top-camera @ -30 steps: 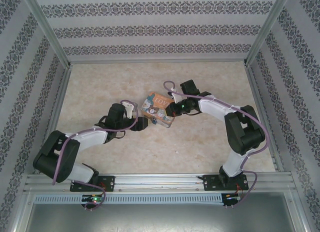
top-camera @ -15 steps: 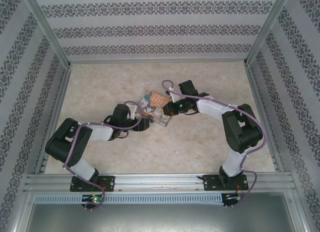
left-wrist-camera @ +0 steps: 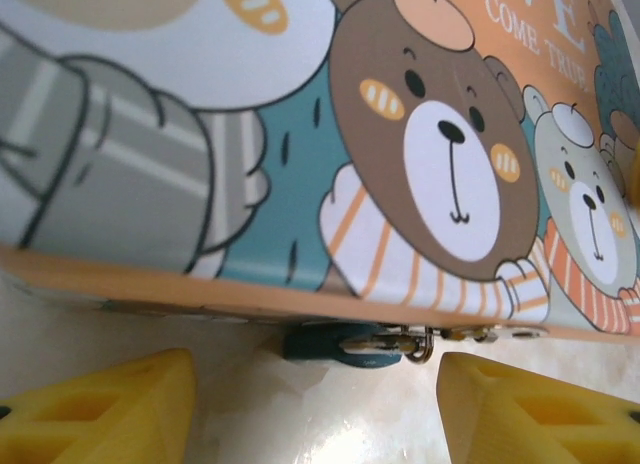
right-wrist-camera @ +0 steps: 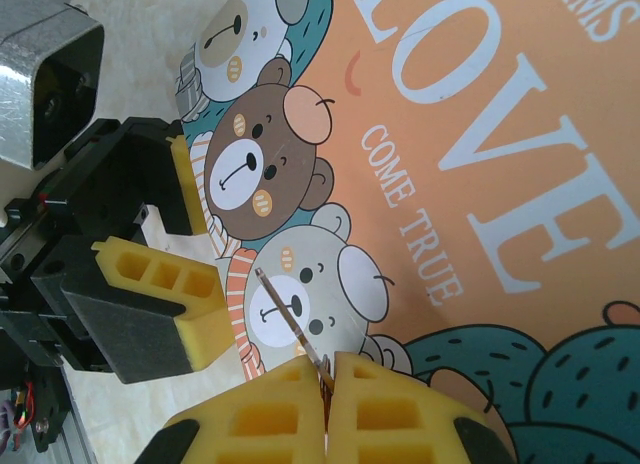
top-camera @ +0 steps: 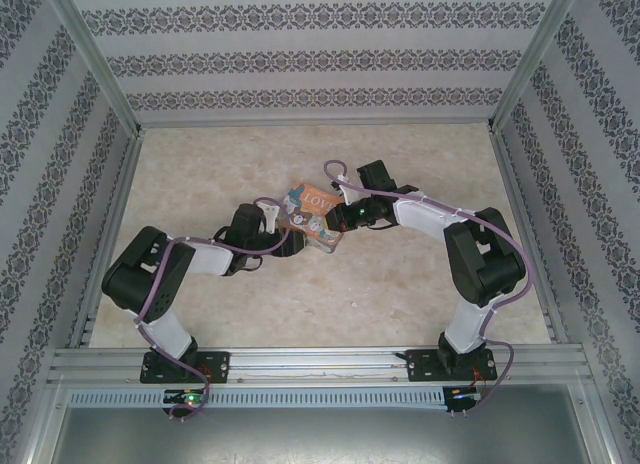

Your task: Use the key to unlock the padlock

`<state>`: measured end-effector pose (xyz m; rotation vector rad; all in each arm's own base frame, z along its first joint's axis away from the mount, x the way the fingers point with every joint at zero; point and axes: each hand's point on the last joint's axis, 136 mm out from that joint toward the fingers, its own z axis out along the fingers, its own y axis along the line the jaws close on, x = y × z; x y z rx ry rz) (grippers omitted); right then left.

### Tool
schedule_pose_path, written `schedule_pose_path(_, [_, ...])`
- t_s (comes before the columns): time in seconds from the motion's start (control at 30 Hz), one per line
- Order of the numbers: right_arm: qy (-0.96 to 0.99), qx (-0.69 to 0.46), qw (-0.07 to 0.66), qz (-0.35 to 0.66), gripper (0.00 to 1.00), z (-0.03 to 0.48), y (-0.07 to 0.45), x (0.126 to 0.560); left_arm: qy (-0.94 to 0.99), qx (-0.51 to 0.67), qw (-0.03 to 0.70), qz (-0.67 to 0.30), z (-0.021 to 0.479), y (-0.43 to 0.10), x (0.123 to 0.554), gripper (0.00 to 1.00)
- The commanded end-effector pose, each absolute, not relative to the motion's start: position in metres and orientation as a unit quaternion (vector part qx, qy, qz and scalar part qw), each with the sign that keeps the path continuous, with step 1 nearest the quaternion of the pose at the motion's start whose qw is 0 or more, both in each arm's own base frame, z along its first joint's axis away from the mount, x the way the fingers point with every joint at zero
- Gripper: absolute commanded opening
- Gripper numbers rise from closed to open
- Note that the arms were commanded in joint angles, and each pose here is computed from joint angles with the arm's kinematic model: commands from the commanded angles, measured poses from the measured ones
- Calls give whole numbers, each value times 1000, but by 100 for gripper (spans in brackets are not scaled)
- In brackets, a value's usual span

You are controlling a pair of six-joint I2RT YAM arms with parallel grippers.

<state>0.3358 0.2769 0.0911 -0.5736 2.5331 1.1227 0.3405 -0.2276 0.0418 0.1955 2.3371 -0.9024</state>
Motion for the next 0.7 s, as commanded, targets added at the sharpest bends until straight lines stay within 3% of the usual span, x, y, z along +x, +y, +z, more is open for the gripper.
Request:
schedule_pose_path(0.0, [915,-183,93,349,0,41,265,316,879,92,311,-349,46,-241,341,63])
schedule_pose_path(0.67, [915,-187,91,346,0,39,264,313,890,107,288,-338,29,-266,340,53])
